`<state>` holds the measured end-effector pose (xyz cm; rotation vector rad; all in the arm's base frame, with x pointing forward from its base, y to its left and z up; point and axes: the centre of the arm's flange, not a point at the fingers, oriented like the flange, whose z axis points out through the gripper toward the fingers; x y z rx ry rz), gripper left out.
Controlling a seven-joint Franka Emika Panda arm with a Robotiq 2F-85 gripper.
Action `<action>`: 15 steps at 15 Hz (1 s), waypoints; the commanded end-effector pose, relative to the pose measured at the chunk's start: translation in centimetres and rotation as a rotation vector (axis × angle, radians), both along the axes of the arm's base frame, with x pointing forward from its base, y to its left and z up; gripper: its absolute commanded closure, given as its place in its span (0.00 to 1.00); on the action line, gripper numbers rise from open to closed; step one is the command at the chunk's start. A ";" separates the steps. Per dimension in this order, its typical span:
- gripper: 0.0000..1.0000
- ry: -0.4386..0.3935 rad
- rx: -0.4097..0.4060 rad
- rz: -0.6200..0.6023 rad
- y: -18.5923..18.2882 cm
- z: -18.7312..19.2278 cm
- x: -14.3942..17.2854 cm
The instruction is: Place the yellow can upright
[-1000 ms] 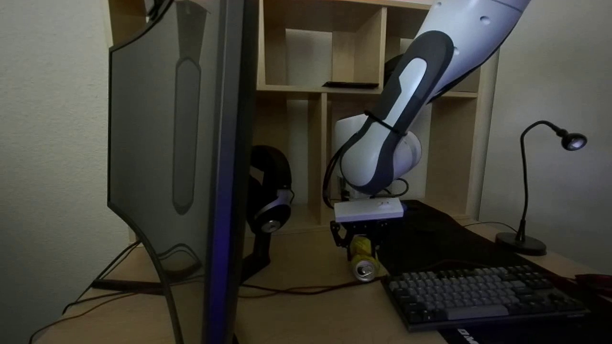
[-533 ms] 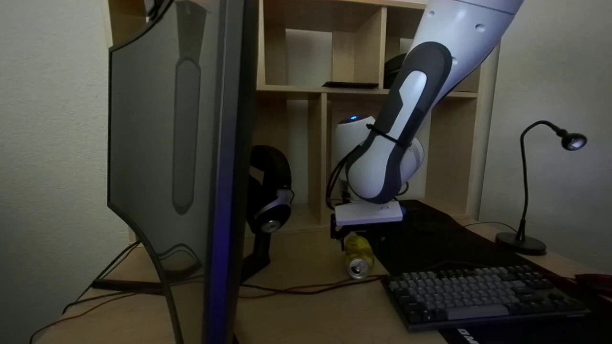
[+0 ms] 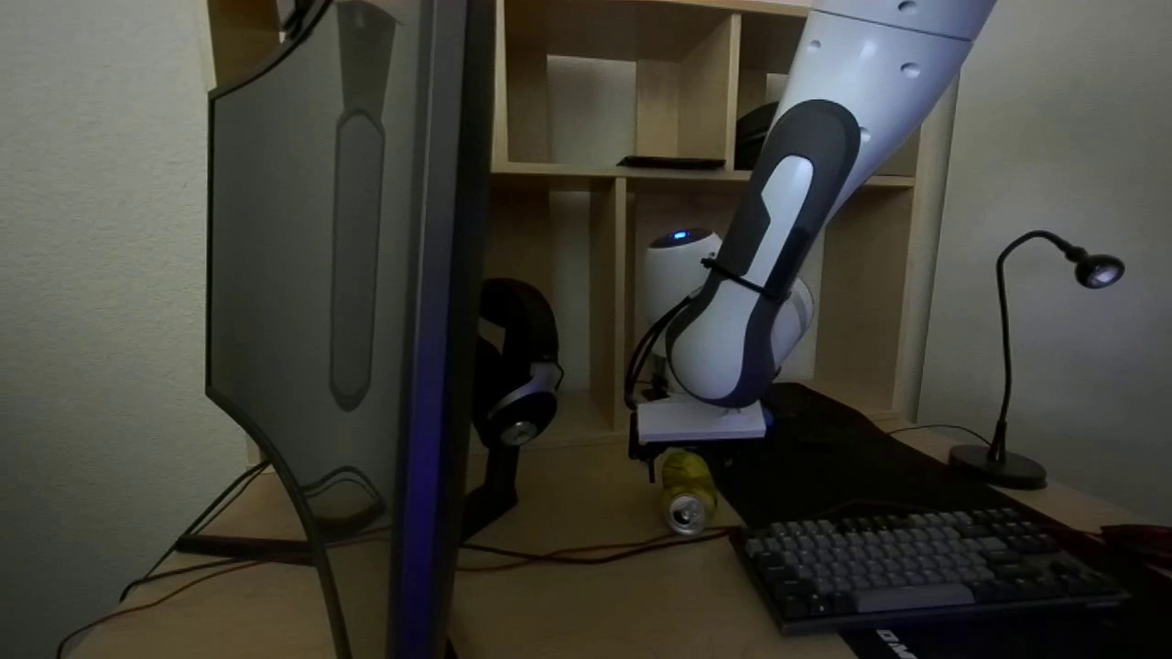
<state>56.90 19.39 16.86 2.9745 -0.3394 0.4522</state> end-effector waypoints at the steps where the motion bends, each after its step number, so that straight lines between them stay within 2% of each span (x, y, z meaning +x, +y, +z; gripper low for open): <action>1: 0.00 0.019 0.010 -0.019 0.0 -0.4 -0.9; 7: 0.00 0.061 0.025 0.009 0.0 -0.8 -1.2; 15: 0.01 0.055 0.023 0.025 0.2 -0.9 -1.3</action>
